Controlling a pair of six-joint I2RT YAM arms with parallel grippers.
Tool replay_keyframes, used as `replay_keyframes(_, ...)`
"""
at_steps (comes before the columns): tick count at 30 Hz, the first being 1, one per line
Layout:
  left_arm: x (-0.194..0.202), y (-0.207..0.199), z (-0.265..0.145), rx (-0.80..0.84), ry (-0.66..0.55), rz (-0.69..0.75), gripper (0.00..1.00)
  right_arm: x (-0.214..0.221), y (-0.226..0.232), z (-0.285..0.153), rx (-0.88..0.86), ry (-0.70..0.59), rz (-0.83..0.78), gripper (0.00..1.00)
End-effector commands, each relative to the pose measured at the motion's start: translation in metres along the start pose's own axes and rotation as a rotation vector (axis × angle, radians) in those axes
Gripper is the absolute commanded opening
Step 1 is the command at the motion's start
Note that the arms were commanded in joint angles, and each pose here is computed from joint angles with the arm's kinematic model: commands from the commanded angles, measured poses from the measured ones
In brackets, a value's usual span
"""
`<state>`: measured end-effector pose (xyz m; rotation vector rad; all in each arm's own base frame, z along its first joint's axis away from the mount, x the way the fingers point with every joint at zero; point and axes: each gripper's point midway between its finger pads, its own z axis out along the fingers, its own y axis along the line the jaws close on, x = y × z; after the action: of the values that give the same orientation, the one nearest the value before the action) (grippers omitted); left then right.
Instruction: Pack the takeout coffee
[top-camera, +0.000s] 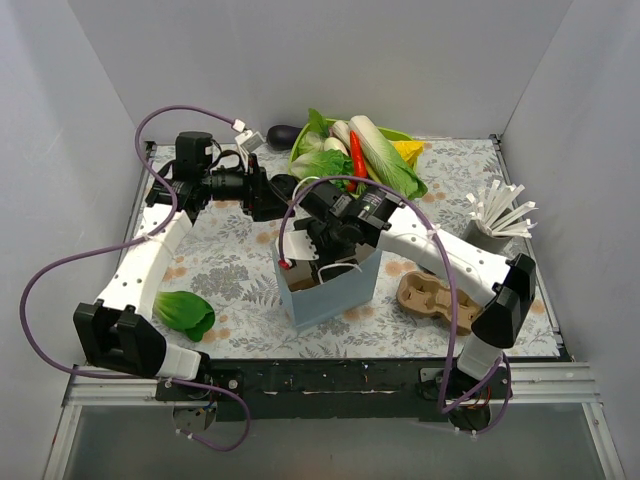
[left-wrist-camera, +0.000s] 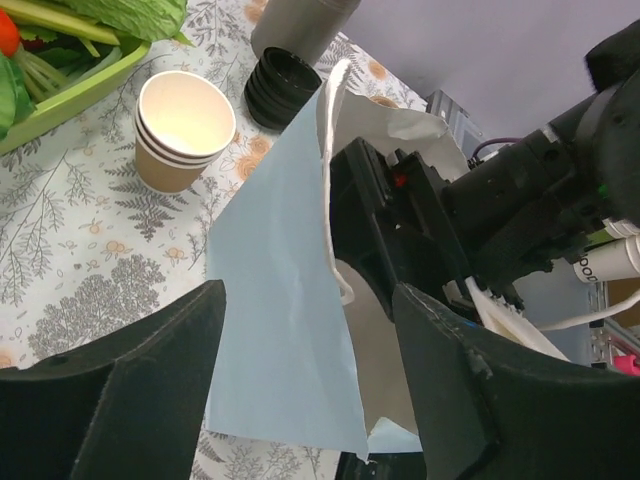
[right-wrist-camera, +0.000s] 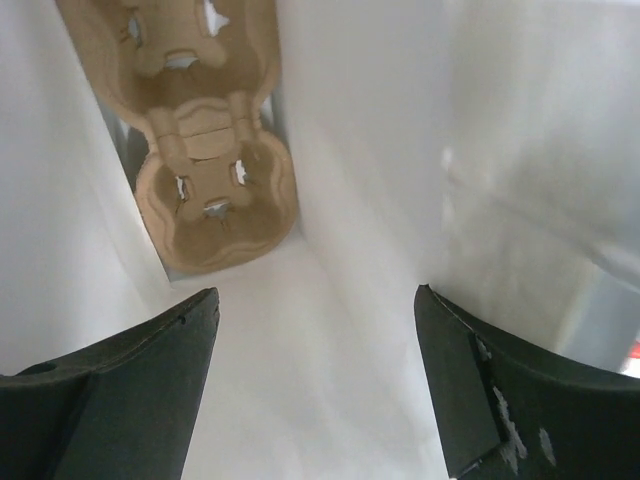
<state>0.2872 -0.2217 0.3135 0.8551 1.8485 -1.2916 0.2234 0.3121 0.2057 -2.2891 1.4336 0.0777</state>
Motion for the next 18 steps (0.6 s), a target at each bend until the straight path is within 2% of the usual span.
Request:
replay_keyframes(1, -0.015, -0.017, -0.015, -0.057, -0.043, 0.067, 0.70, -0.029, -0.038, -0.043, 0.162, -0.114, 0.005, 0.86)
replay_keyframes(4, -0.021, -0.017, -0.017, -0.079, -0.051, 0.072, 0.77, -0.043, -0.036, -0.065, 0.167, -0.196, -0.004, 0.86)
replay_keyframes(11, -0.004, -0.014, -0.015, -0.070, -0.010, 0.047, 0.78, -0.034, -0.046, -0.084, 0.303, -0.218, 0.033, 0.85)
replay_keyframes(18, 0.017, -0.011, -0.007, -0.066, 0.047, 0.008, 0.79, -0.020, -0.089, -0.124, 0.473, -0.291, 0.228, 0.82)
